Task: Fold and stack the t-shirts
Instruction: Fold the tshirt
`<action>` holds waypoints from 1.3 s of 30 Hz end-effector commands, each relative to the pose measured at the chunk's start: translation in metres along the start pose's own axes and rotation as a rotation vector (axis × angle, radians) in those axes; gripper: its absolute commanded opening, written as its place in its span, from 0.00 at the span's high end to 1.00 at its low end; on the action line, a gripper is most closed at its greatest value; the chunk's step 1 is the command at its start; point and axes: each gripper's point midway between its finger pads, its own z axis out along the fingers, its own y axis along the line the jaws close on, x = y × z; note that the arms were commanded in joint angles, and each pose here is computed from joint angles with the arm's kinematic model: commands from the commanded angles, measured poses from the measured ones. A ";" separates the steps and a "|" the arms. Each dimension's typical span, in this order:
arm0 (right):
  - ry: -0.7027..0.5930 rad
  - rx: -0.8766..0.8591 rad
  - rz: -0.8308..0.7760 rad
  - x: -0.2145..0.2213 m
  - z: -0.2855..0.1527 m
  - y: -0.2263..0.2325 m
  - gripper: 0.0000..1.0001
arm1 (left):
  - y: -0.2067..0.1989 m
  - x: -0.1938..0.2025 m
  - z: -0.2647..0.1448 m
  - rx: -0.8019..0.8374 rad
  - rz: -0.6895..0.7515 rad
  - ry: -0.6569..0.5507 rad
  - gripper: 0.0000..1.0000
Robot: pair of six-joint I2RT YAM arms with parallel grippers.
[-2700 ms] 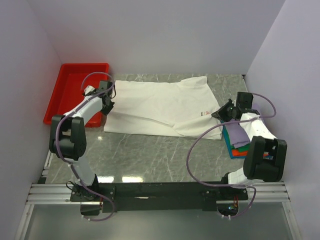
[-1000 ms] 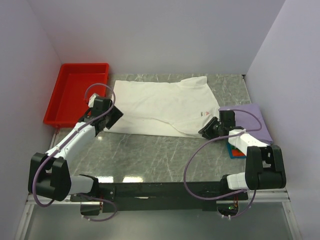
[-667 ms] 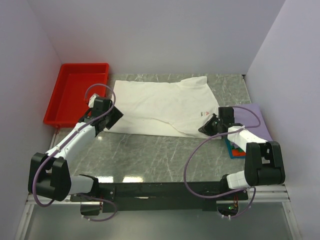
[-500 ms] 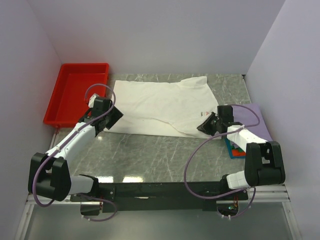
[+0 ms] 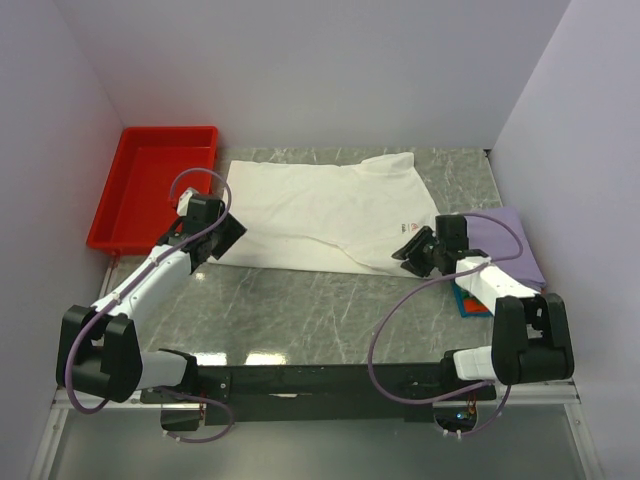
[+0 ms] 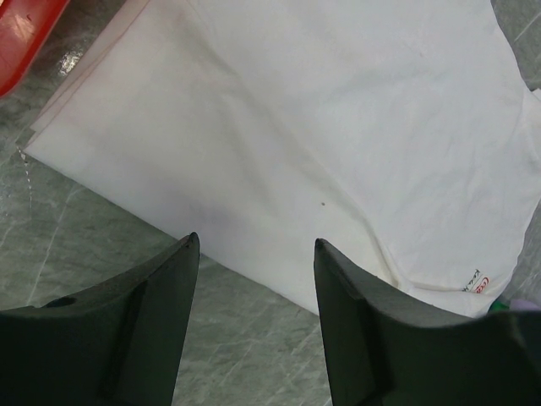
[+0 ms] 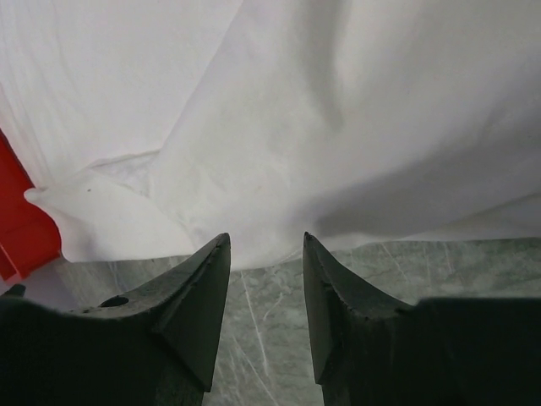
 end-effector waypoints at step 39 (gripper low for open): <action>-0.020 0.044 -0.088 -0.072 0.051 0.081 1.00 | -0.009 0.001 0.010 0.018 0.014 0.011 0.39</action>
